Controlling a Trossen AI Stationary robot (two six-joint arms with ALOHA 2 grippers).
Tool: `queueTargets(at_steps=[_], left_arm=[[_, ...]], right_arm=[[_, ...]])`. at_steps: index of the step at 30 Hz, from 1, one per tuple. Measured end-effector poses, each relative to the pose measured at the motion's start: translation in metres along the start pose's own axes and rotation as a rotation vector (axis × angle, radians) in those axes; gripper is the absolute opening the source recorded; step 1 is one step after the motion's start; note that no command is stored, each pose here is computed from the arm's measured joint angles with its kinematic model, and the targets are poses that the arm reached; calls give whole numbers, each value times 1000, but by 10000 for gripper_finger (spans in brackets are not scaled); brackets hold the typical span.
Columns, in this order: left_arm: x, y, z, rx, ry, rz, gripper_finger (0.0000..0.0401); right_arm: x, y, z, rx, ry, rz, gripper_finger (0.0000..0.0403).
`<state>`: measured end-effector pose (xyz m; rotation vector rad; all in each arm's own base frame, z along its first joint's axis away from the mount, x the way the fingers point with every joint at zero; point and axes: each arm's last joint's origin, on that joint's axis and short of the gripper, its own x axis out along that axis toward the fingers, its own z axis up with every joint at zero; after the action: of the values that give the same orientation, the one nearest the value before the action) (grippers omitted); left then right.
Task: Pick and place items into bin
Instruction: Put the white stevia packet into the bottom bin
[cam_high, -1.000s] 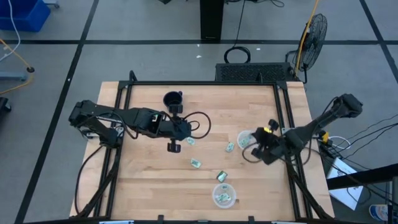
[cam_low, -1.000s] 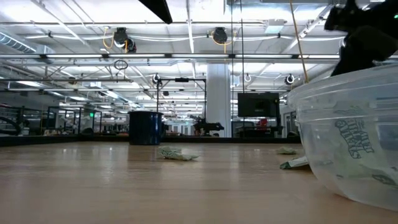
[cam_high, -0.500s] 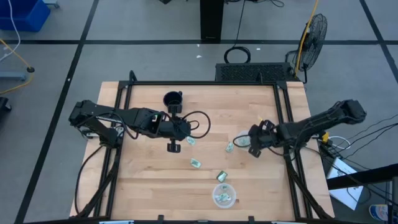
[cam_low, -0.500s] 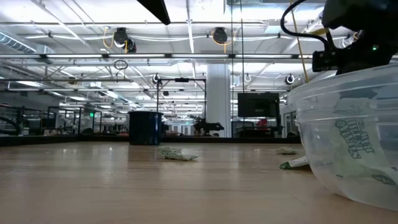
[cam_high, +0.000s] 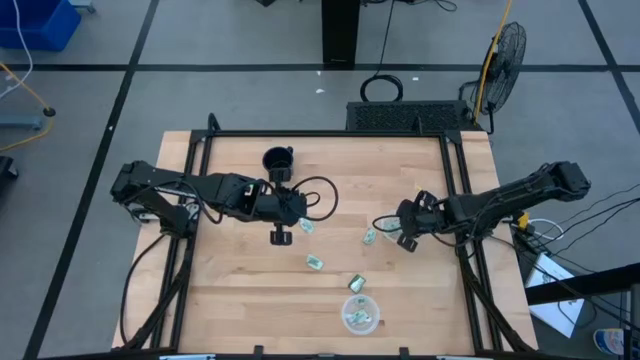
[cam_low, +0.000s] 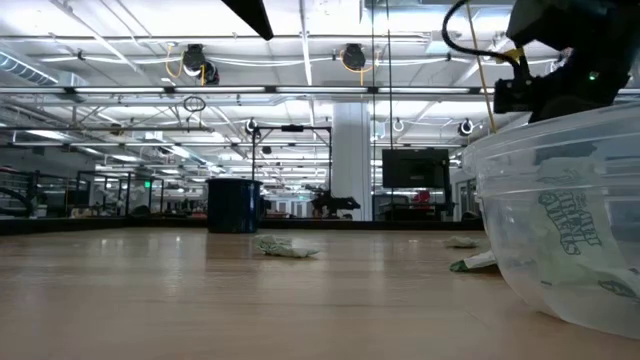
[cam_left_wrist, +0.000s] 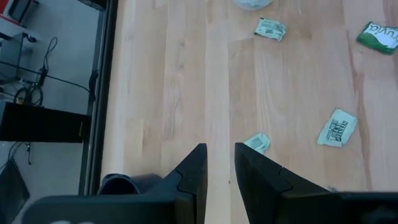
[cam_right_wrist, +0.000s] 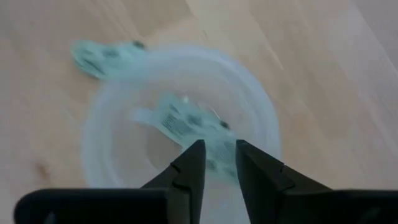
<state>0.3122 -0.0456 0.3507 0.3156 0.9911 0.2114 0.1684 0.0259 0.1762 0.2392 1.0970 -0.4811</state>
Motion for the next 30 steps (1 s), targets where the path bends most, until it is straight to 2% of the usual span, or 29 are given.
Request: queueTargets(at_steps=[3,6,8,10,13,16,18,23,27,30], left_arm=[[0,0,-3,7,26,5,88],[-1,2,-10,15,95,56,88],[-1,4,-17,-31,162,91,88],[2,4,-25,-130,218,110,88],[25,-3,-42,-216,287,148,88],[57,-15,-64,-221,325,164,88],[80,-26,-75,-206,277,122,88],[119,-49,-84,-191,25,-105,88],[129,-54,-87,-241,-105,-131,88],[136,-57,-96,-242,-144,-131,88]], right_arm=[[-3,4,7,-46,-66,45,96],[-13,7,17,-102,-133,78,102],[-21,8,23,-130,-175,97,102],[-27,7,25,-138,-204,113,101],[-33,6,25,-132,-236,136,97],[-35,7,23,-132,-254,153,95],[-34,6,22,-132,-270,162,94],[-29,7,20,-124,-293,176,95],[-27,7,20,-123,-306,182,93],[-26,9,21,-111,-337,200,94]])
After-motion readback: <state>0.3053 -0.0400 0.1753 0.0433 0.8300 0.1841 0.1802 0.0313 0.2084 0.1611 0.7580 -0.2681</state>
